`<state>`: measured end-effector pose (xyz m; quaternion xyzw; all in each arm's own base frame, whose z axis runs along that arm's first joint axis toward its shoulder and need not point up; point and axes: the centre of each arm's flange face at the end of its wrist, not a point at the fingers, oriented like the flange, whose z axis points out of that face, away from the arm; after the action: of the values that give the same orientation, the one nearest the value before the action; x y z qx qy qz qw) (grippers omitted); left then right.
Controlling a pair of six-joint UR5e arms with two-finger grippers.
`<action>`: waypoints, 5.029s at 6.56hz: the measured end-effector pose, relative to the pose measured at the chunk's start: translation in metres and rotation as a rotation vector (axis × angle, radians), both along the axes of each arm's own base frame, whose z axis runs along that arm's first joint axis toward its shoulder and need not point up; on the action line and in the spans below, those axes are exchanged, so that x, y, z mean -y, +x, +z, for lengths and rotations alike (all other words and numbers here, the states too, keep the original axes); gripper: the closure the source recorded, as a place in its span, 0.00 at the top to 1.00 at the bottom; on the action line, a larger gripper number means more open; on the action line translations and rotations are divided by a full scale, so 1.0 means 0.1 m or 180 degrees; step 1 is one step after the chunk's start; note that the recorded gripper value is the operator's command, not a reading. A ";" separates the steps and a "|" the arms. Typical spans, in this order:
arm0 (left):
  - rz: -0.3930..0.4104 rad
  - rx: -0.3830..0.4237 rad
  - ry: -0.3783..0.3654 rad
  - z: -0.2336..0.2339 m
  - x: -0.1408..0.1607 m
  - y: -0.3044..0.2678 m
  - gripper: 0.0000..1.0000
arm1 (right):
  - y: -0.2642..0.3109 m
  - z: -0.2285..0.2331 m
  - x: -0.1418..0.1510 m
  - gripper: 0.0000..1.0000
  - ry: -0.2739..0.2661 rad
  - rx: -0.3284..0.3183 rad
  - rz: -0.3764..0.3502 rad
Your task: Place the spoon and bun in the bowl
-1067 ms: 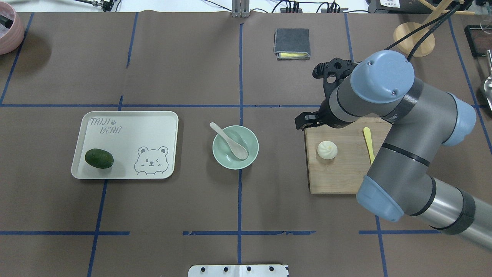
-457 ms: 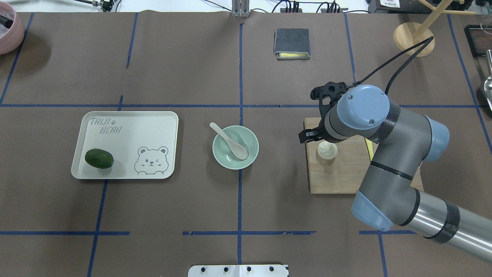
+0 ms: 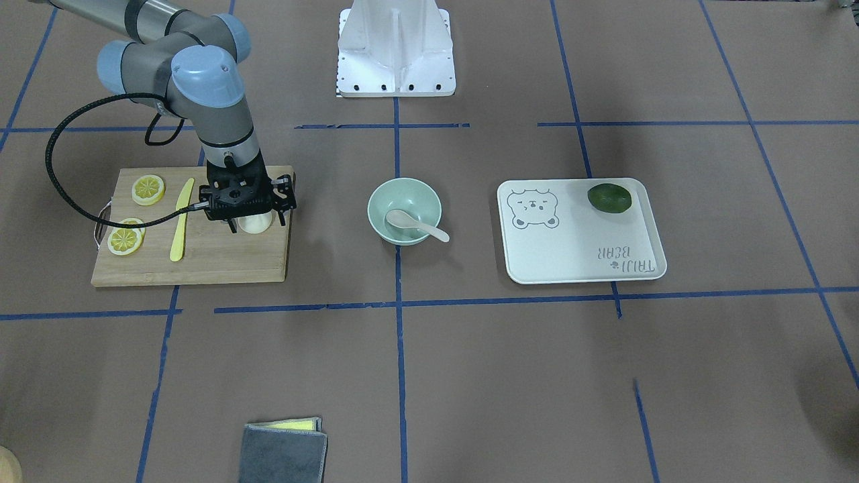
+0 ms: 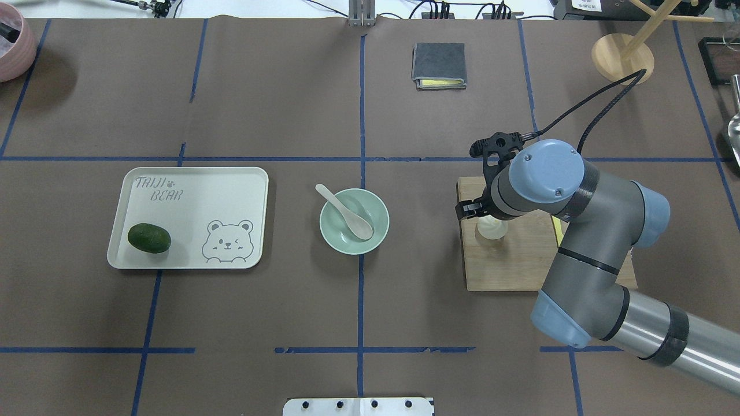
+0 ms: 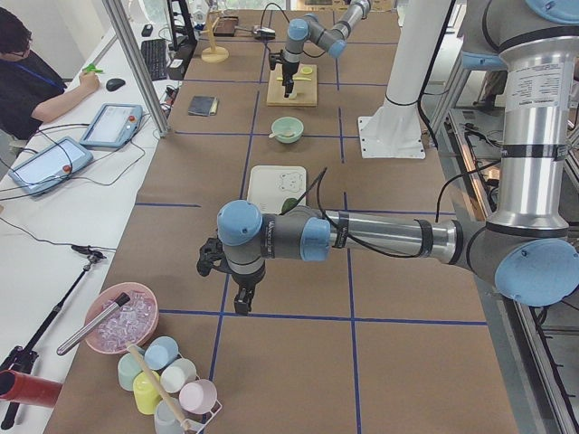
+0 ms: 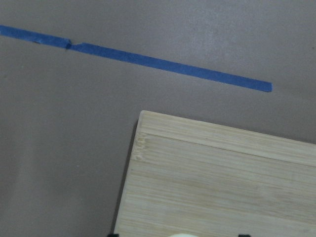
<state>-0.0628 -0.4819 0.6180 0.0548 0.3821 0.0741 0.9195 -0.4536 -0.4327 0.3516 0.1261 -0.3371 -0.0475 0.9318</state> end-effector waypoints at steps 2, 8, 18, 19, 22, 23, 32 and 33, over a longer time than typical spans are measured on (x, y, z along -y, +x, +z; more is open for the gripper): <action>0.0003 -0.0025 0.0005 -0.01 0.00 0.01 1.00 | 0.01 0.09 -0.03 0.56 -0.0032 -0.0048 -0.0011; 0.0004 -0.0089 0.0035 -0.07 0.03 0.02 1.00 | -0.02 -0.06 -0.11 0.00 -0.0011 0.0031 -0.0020; 0.0006 -0.0089 0.0036 -0.07 0.02 0.02 1.00 | -1.24 -2.10 -0.05 1.00 -0.0329 0.0223 0.0474; 0.0005 -0.0088 0.0041 -0.08 0.03 0.02 1.00 | -1.10 -2.04 0.06 1.00 -0.0256 0.0208 0.0409; 0.0009 -0.0057 0.0013 -0.05 0.04 0.02 1.00 | 0.38 -1.09 0.84 1.00 0.0104 -0.0035 -0.0220; 0.0009 -0.0040 -0.0033 0.02 0.01 0.02 1.00 | 1.09 -0.63 1.08 1.00 0.0210 -0.0128 -0.0502; -0.0002 -0.0038 -0.0015 -0.02 -0.03 -0.01 1.00 | 4.83 2.56 0.29 1.00 -0.0637 -0.0075 -0.0450; -0.0003 -0.0036 -0.0009 -0.03 -0.03 -0.01 1.00 | 4.84 2.59 0.27 1.00 -0.0665 -0.0047 -0.0438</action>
<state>-0.0635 -0.4790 0.6150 0.0541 0.3874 0.0729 0.9174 0.0306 -0.4596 0.6106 0.0045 -0.3412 -0.0769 0.9368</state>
